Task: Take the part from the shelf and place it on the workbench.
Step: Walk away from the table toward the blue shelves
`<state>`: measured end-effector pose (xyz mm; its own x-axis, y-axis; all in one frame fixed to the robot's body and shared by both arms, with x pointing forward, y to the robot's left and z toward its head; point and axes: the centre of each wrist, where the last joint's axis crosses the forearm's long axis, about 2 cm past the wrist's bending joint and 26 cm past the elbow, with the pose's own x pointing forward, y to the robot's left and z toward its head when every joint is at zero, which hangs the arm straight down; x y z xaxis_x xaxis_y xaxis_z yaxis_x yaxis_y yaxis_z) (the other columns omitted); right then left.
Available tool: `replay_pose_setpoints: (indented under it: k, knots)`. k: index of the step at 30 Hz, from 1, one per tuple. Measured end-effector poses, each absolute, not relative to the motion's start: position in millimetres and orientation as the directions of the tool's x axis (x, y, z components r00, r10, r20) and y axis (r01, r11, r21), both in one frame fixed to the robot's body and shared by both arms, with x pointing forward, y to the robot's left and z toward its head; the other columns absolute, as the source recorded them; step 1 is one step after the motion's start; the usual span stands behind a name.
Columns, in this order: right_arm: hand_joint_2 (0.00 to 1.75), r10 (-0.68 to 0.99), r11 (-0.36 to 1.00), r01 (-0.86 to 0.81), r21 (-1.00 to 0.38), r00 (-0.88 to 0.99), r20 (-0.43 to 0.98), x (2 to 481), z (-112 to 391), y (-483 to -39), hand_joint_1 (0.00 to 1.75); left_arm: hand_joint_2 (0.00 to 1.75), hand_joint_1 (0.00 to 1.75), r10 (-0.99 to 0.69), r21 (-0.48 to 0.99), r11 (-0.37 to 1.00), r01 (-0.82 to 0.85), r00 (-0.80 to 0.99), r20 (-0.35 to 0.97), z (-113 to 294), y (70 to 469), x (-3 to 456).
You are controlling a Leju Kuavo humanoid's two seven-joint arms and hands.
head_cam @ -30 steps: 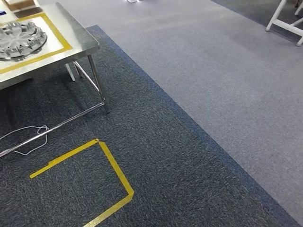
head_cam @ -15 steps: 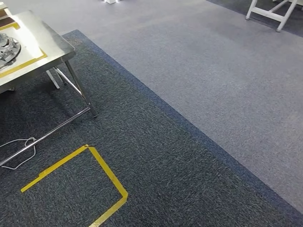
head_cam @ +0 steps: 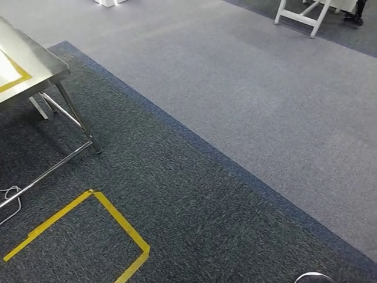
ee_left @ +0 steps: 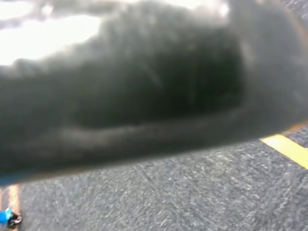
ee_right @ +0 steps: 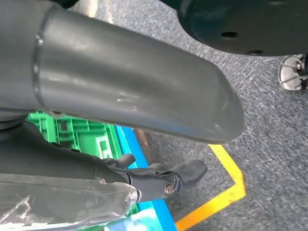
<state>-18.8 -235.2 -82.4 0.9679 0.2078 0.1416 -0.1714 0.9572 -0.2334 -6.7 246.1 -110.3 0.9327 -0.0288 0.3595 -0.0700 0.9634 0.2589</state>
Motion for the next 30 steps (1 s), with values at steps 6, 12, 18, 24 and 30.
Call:
replay_pose_setpoints:
  k: [6,12,18,24,30]
  knots:
    - [0.0,0.209,0.957,-0.173,-0.232,0.968,0.141,-19.9,-82.8,-235.5,0.0,0.0,0.0,-0.03,0.258,0.964,-0.068,0.933,0.358,-110.3,246.0,-7.7]
    - [0.0,0.214,0.956,-0.178,-0.233,0.966,0.143,-20.5,-83.1,-235.5,0.0,0.0,0.0,-0.033,0.257,0.964,-0.065,0.932,0.361,-110.2,245.7,-6.1]
    - [0.0,0.216,0.956,-0.18,-0.231,0.966,0.142,-20.7,-83.6,-235.5,0.0,0.0,0.0,-0.031,0.257,0.964,-0.067,0.932,0.36,-110.2,245.7,-7.1]
    - [0.0,0.218,0.956,-0.182,-0.229,0.966,0.139,-21.2,-84.3,-235.5,0.0,0.0,0.0,-0.032,0.258,0.964,-0.067,0.933,0.359,-110.3,246.2,-7.7]
    - [0.0,0.217,0.956,-0.183,-0.228,0.967,0.133,-22.9,-85.0,-235.9,0.0,0.0,0.0,-0.034,0.258,0.964,-0.066,0.931,0.364,-110.3,246.3,-5.8]
